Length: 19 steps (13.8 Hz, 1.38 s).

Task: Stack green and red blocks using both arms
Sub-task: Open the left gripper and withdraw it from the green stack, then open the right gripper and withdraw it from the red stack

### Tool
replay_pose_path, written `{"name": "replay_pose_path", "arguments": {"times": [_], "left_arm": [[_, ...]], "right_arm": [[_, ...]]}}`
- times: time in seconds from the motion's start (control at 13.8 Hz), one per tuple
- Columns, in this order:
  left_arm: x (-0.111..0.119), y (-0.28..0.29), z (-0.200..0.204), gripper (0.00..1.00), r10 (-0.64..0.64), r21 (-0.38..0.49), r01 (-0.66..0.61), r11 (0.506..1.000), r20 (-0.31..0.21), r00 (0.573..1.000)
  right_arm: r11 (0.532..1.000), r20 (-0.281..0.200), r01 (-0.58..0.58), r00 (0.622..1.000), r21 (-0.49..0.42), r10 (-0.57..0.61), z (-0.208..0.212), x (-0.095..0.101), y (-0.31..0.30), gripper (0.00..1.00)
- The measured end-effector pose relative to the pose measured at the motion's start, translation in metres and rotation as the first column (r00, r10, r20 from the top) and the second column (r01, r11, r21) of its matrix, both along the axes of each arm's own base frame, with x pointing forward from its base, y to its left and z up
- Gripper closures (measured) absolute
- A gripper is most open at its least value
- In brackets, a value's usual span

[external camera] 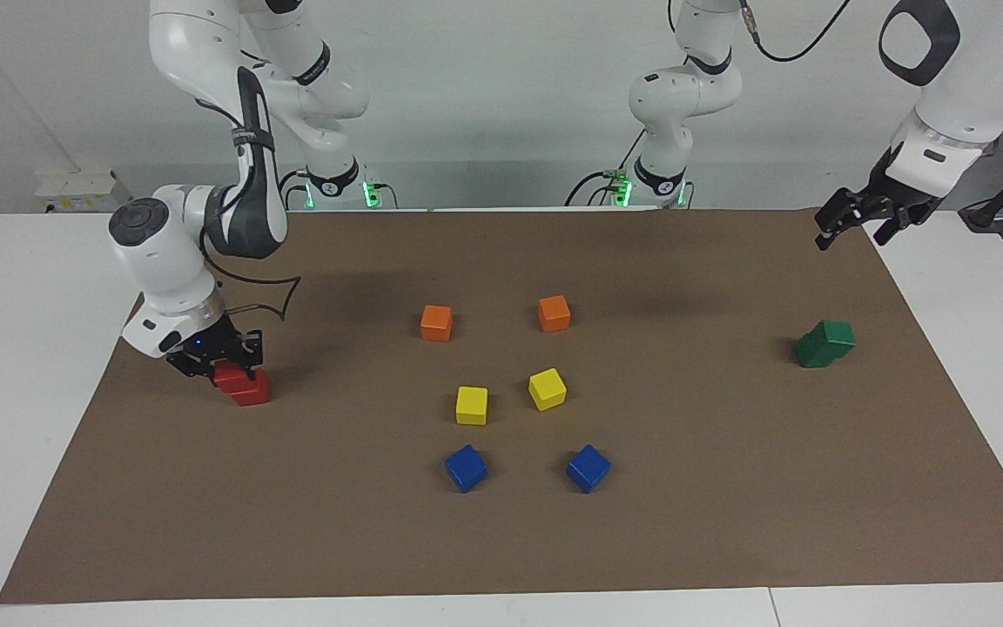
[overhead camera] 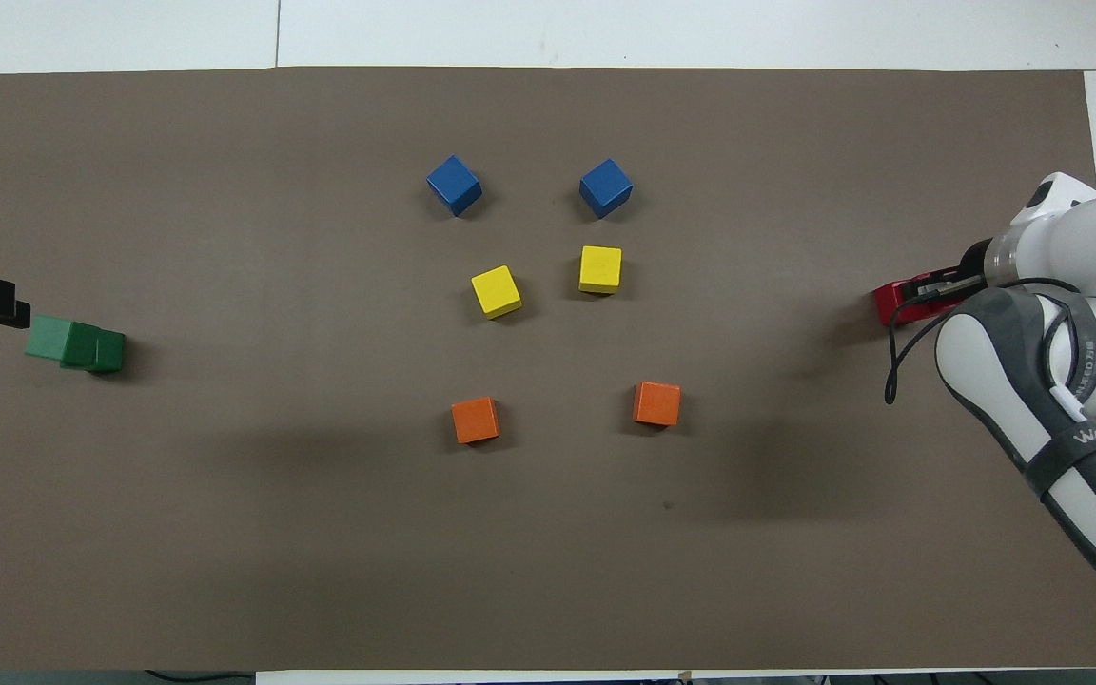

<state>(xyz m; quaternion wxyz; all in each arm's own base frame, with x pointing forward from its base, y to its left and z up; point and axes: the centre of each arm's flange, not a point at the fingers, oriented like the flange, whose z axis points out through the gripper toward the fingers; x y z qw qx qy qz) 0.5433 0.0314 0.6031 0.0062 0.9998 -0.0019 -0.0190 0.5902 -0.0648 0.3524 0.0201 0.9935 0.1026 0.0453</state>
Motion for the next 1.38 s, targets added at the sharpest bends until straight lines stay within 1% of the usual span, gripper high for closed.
{"name": "replay_pose_path", "arguments": {"times": [0.22, 0.65, 1.16, 1.24, 1.31, 1.38], "left_arm": [[-0.002, -0.012, -0.001, 0.0, -0.018, -0.003, 0.018, 1.0, -0.024, 1.0], [-0.003, -0.01, 0.003, 0.0, -0.015, -0.003, 0.014, 1.0, -0.02, 1.0], [-0.002, -0.01, 0.003, 0.0, -0.014, -0.003, 0.014, 1.0, -0.018, 1.0], [-0.002, -0.01, 0.004, 0.0, -0.014, -0.003, 0.014, 1.0, -0.018, 1.0], [-0.002, -0.01, 0.004, 0.0, -0.014, -0.003, 0.014, 1.0, -0.018, 1.0], [-0.002, -0.01, 0.004, 0.0, -0.014, -0.003, 0.014, 1.0, -0.016, 1.0]], "right_arm": [[1.0, 0.0, 0.0, 1.0, 0.0, 0.0, 0.0, 0.0, 0.0, 0.45], [1.0, 0.0, -0.017, 1.0, 0.001, 0.017, 0.0, 0.001, 0.012, 0.45], [1.0, 0.0, -0.017, 1.0, 0.001, 0.017, 0.0, 0.001, 0.013, 0.45], [1.0, 0.004, -0.017, 1.0, 0.001, 0.017, 0.0, 0.001, 0.013, 0.44], [1.0, 0.01, -0.017, 1.0, 0.001, 0.017, -0.001, 0.002, 0.013, 0.4], [1.0, 0.007, -0.017, 1.0, 0.001, 0.017, -0.005, 0.001, 0.013, 0.3]]}}
